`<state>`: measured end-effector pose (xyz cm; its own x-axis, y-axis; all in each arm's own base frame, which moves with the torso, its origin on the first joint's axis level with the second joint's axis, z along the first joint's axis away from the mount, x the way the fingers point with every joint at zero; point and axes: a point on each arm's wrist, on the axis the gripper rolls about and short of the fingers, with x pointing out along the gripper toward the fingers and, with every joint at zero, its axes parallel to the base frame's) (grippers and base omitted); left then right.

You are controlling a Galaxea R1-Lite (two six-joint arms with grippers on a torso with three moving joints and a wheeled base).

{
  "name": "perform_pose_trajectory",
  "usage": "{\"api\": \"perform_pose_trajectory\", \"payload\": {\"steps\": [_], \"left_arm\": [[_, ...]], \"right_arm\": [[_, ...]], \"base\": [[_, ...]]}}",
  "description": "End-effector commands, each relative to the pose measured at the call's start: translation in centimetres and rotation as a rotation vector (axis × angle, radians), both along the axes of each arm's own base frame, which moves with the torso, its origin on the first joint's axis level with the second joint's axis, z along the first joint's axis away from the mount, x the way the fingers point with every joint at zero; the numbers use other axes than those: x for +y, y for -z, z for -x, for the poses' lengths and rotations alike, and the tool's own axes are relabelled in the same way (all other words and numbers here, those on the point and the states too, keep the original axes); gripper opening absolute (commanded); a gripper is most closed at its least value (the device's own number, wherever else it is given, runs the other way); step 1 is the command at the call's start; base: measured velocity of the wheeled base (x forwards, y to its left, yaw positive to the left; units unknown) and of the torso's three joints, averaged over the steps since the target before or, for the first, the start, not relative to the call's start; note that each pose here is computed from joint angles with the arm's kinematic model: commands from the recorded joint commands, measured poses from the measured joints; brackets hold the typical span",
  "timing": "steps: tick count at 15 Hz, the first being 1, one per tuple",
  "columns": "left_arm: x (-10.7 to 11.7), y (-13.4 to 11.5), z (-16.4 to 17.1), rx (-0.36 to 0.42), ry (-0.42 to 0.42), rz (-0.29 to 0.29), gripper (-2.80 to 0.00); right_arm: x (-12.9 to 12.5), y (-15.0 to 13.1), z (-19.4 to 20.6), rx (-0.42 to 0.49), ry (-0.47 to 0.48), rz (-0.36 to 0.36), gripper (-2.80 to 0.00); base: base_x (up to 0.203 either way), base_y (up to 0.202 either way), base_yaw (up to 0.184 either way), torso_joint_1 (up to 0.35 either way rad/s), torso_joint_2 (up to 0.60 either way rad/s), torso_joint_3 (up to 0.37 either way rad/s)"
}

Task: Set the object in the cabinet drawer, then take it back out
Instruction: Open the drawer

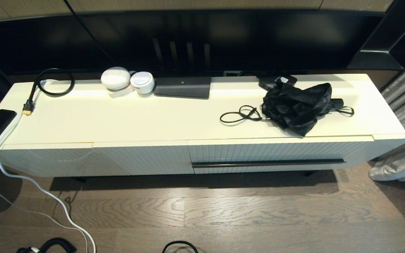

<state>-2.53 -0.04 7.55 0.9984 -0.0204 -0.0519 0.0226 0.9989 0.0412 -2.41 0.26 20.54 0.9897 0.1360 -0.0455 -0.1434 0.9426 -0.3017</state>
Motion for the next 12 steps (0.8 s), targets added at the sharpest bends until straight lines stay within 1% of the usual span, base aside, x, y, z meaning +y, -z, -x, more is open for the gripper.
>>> {"api": "perform_pose_trajectory", "payload": {"steps": [1,2,3,5,8,9,10,12], "left_arm": [[0.0,0.0,0.0,0.0,0.0,-0.001,-2.8],[0.0,0.0,0.0,0.0,0.0,-0.001,-2.8],[0.0,0.0,0.0,0.001,0.001,-0.001,-2.8],[0.0,0.0,0.0,0.0,0.0,-0.001,-2.8],[0.0,0.0,0.0,0.0,0.0,0.0,-2.8],[0.0,0.0,0.0,0.0,0.001,-0.001,-2.8],[0.0,0.0,0.0,0.0,0.0,-0.001,-2.8],[0.0,0.0,0.0,0.0,0.0,-0.001,-2.8]], "right_arm": [[0.1,-0.9,-1.9,0.06,-0.044,0.105,-2.8],[0.1,-1.3,-2.2,0.065,-0.052,0.116,-2.8],[0.1,-1.9,-3.2,0.1,-0.06,0.134,-2.8],[0.2,-3.1,-6.0,0.188,-0.093,0.219,-2.8],[0.5,-3.7,-9.6,0.29,-0.209,0.406,-2.8],[0.7,-3.7,-10.7,0.324,-0.251,0.451,-2.8],[0.9,-3.9,-11.6,0.35,-0.291,0.486,-2.8],[1.6,-4.2,-13.7,0.402,-0.364,0.526,-2.8]], "base": [[0.0,0.0,0.0,0.0,0.0,0.0],[0.0,0.0,0.0,0.0,0.0,0.0],[0.0,0.0,0.0,0.0,0.0,0.0],[0.0,0.0,0.0,0.0,0.0,0.0],[0.0,0.0,0.0,0.0,0.0,0.0],[0.0,0.0,0.0,0.0,0.0,0.0],[0.0,0.0,0.0,0.0,0.0,0.0],[0.0,0.0,0.0,0.0,0.0,0.0]]}}
